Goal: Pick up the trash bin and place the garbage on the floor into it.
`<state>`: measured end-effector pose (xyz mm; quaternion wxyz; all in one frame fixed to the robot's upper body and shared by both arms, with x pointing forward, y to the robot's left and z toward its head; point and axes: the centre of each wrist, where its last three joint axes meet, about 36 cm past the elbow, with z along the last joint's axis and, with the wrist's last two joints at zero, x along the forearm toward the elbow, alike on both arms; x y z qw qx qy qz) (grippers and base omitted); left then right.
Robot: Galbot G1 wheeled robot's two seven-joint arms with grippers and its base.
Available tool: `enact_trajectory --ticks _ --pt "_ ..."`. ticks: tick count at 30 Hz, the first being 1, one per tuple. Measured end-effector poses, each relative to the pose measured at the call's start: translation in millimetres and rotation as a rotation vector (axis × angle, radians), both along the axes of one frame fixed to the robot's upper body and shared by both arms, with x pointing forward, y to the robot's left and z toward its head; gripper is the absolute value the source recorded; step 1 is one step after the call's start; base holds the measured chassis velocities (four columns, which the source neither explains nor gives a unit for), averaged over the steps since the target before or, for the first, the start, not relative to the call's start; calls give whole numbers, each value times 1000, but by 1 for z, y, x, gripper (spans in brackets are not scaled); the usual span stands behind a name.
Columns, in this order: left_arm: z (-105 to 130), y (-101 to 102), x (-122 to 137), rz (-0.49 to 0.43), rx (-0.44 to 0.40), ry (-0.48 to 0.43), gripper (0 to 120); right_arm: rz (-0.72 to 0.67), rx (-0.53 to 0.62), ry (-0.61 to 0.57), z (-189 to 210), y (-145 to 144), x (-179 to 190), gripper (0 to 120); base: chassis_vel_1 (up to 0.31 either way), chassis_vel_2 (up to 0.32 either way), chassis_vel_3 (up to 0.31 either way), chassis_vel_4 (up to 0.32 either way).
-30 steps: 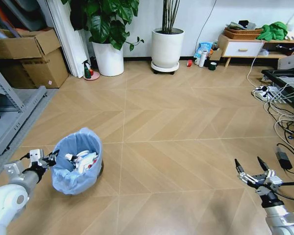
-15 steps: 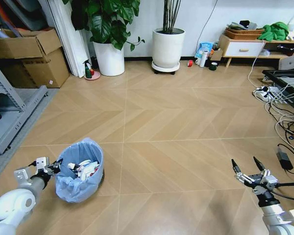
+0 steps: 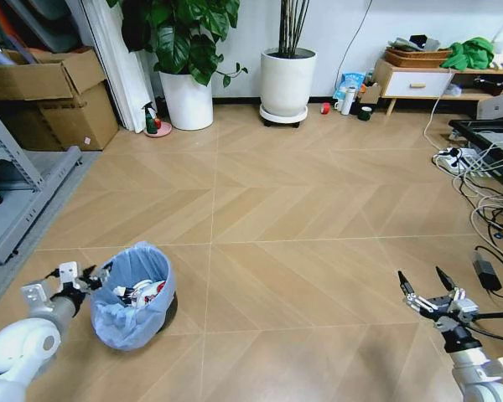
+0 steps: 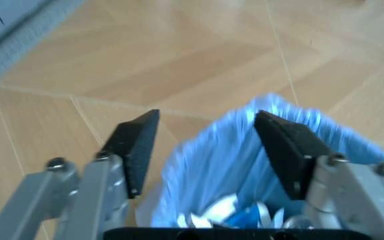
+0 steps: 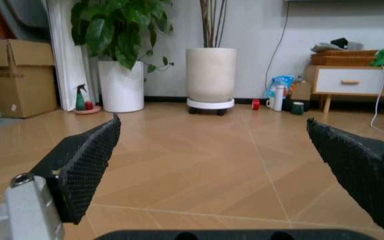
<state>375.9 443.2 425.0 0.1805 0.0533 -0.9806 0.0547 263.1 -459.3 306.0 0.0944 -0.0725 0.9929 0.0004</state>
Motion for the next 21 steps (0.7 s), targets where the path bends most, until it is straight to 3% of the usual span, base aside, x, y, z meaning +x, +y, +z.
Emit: enact_trajectory --ticks 4,7,9,10,15,17,18,21 --pt "18 -6 -1 -6 13 -75 77 -18 5 -39 5 9 6 100 0 0 0 0" --pt "34 -25 -1 -26 20 -158 93 -40 67 -126 6 39 32 100 0 0 0 0" --pt "35 -31 -1 -33 19 -175 97 -38 89 -155 5 49 44 100 0 0 0 0" --pt "34 -43 -3 -45 9 -200 98 -46 127 -189 3 66 65 100 0 0 0 0" --pt "28 -62 -5 -68 9 -239 100 -50 209 -239 1 104 115 100 0 0 0 0" --pt "19 -71 -2 -79 -11 -270 100 -25 301 -293 7 142 166 100 0 0 0 0" --pt "19 -71 -2 -79 -11 -270 100 -25 301 -293 7 142 166 100 0 0 0 0" --pt "1 -77 3 -69 -37 -283 100 35 410 -292 11 195 207 100 0 0 0 0"
